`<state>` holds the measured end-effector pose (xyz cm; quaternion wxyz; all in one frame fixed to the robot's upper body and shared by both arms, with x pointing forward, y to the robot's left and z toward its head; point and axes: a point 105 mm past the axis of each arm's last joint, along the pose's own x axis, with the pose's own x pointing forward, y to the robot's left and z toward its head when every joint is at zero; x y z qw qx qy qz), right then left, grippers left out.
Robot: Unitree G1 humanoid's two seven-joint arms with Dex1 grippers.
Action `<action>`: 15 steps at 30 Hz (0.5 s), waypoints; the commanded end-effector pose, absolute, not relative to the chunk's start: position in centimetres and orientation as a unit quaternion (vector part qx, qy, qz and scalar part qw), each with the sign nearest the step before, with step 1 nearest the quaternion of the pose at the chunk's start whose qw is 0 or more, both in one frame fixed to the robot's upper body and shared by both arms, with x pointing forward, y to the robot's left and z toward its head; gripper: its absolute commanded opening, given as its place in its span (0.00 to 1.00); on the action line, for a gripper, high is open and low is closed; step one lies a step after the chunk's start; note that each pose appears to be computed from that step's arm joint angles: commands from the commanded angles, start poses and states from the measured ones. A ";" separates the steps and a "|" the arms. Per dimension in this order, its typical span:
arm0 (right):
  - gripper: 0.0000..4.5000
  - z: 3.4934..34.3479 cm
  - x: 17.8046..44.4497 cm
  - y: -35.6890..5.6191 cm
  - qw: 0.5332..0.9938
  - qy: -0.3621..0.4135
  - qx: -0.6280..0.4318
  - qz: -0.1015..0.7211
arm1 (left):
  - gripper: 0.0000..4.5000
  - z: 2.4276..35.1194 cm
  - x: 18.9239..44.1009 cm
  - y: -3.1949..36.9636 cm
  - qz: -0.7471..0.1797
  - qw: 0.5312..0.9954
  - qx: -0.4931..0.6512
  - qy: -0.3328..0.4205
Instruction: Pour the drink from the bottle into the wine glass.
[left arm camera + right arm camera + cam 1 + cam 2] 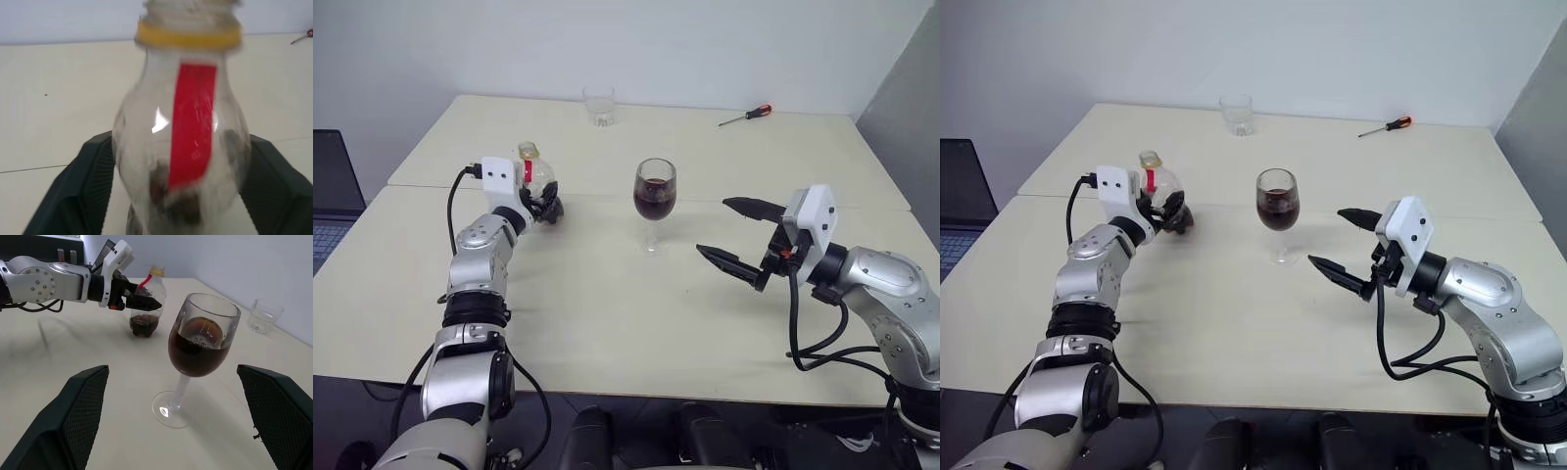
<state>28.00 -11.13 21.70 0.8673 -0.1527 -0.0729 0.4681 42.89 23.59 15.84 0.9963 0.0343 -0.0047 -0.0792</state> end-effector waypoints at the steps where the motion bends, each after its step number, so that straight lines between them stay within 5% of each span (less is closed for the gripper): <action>1: 1.00 22.7 28.0 -11.0 0.861 -0.091 -0.161 0.473 | 0.99 17.1 42.4 23.7 -0.078 0.995 0.054 -0.028; 15: 1.00 22.9 28.2 -11.4 0.859 -0.093 -0.169 0.474 | 0.99 21.3 40.3 23.6 -0.107 0.987 0.102 -0.057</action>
